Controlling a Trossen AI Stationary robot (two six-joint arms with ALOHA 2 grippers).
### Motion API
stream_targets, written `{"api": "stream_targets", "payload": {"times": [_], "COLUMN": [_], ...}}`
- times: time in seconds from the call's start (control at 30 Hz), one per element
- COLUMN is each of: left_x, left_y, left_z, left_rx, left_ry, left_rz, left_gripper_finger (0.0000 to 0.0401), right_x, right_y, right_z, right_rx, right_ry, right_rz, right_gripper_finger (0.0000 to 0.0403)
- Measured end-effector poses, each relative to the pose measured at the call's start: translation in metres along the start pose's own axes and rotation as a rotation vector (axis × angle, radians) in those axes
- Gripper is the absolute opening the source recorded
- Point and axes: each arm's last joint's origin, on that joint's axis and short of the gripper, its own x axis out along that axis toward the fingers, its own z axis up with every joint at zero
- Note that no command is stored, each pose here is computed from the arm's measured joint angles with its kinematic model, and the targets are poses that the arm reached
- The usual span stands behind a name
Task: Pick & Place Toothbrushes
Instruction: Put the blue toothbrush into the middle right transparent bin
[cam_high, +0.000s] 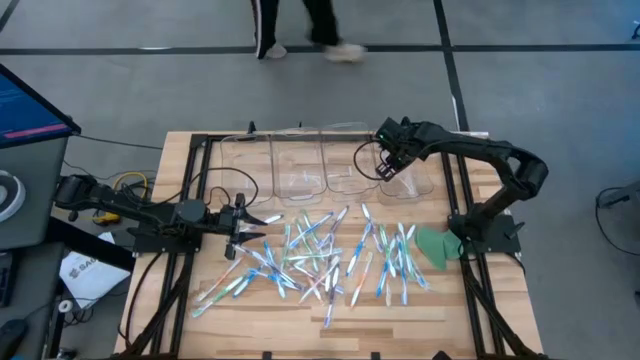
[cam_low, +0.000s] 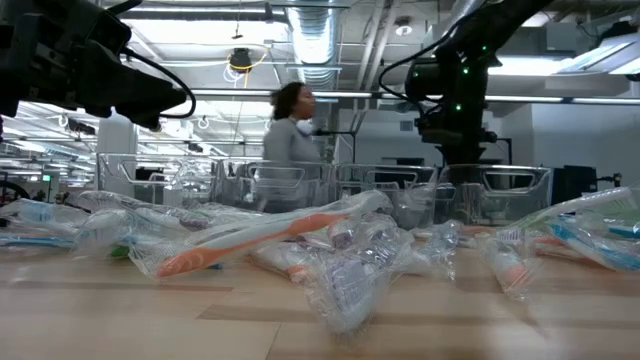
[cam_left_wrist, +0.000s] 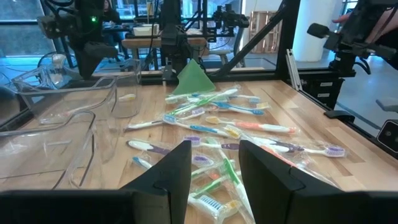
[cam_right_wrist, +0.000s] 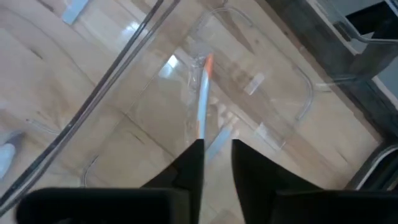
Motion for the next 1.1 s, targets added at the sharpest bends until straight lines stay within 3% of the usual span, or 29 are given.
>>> {"api": "stream_targets", "payload": {"times": [0.23, 0.47, 0.63, 0.8, 1.1], "left_x": [0.0, 0.0, 0.0, 0.0, 0.0], "left_y": [0.0, 0.0, 0.0, 0.0, 0.0], "left_z": [0.0, 0.0, 0.0, 0.0, 0.0], "left_rx": [0.0, 0.0, 0.0, 0.0, 0.0], "left_ry": [0.0, -0.002, -0.002, -0.001, 0.0], "left_rz": [0.0, 0.0, 0.0, 0.0, 0.0], "left_gripper_finger": [0.0129, 0.0129, 0.0129, 0.0129, 0.0129], "right_x": [-0.013, -0.05, -0.078, -0.098, -0.11], "right_y": [-0.006, -0.008, 0.003, 0.029, 0.094], "right_z": [-0.003, -0.021, -0.046, -0.063, -0.082], "right_rx": [0.013, -0.018, -0.115, -0.263, -0.701], "right_ry": [-0.039, -0.1, -0.075, -0.099, -0.213], "right_rz": [0.0, 0.027, 0.168, 0.357, 0.462], "right_gripper_finger": [0.0148, 0.0153, 0.0146, 0.0141, 0.0139]}}
